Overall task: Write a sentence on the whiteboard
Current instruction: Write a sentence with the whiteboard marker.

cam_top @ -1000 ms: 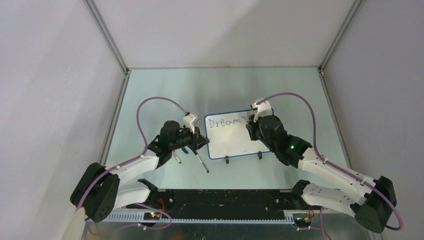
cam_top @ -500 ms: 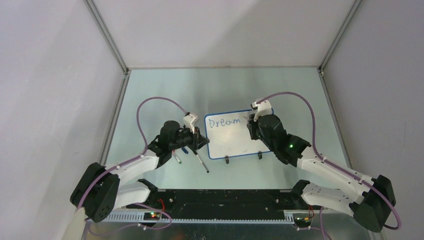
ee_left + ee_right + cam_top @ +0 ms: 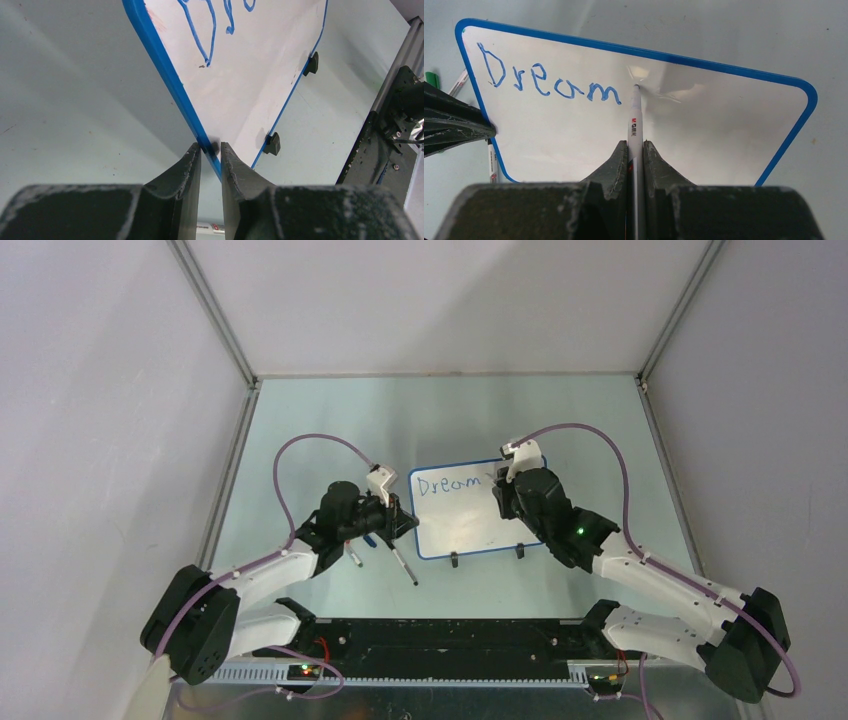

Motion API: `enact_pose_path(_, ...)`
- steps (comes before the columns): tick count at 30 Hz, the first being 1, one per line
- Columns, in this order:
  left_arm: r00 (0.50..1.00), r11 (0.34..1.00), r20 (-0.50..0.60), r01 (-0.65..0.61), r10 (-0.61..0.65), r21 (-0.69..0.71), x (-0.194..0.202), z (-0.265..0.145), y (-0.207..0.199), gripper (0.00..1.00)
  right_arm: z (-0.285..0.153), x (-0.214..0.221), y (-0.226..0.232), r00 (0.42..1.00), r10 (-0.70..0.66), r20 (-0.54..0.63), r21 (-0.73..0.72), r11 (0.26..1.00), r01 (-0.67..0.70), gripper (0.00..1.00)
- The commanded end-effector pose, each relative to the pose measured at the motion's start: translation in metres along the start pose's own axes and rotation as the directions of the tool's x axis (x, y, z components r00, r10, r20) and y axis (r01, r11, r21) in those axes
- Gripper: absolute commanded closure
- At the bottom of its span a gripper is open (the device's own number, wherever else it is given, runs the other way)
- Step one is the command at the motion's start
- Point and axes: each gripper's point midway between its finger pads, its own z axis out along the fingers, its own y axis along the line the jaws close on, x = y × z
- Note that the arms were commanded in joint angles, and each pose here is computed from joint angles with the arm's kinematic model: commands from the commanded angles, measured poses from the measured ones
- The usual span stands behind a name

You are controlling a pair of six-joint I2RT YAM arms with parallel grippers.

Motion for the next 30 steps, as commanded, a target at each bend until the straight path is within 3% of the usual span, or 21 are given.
enact_pose_path(1,0.998,0.998,0.042,-0.051,0.050,0.024,-0.014,-0.001,-0.007,0.75,0.002,-0.009,0.005,1.000,0.018,0.025,-0.025,1.000,-0.018,1.00)
enact_pose_path(15,0.998,0.998,0.043,-0.051,0.050,0.021,-0.014,-0.002,-0.007,0.75,-0.003,-0.003,0.006,1.000,0.020,-0.008,-0.052,0.998,-0.020,1.00)
enact_pose_path(30,0.998,0.998,0.044,-0.052,0.052,0.020,-0.014,-0.002,-0.007,0.75,-0.004,0.002,-0.008,1.000,0.015,-0.021,0.017,1.000,-0.015,1.00)
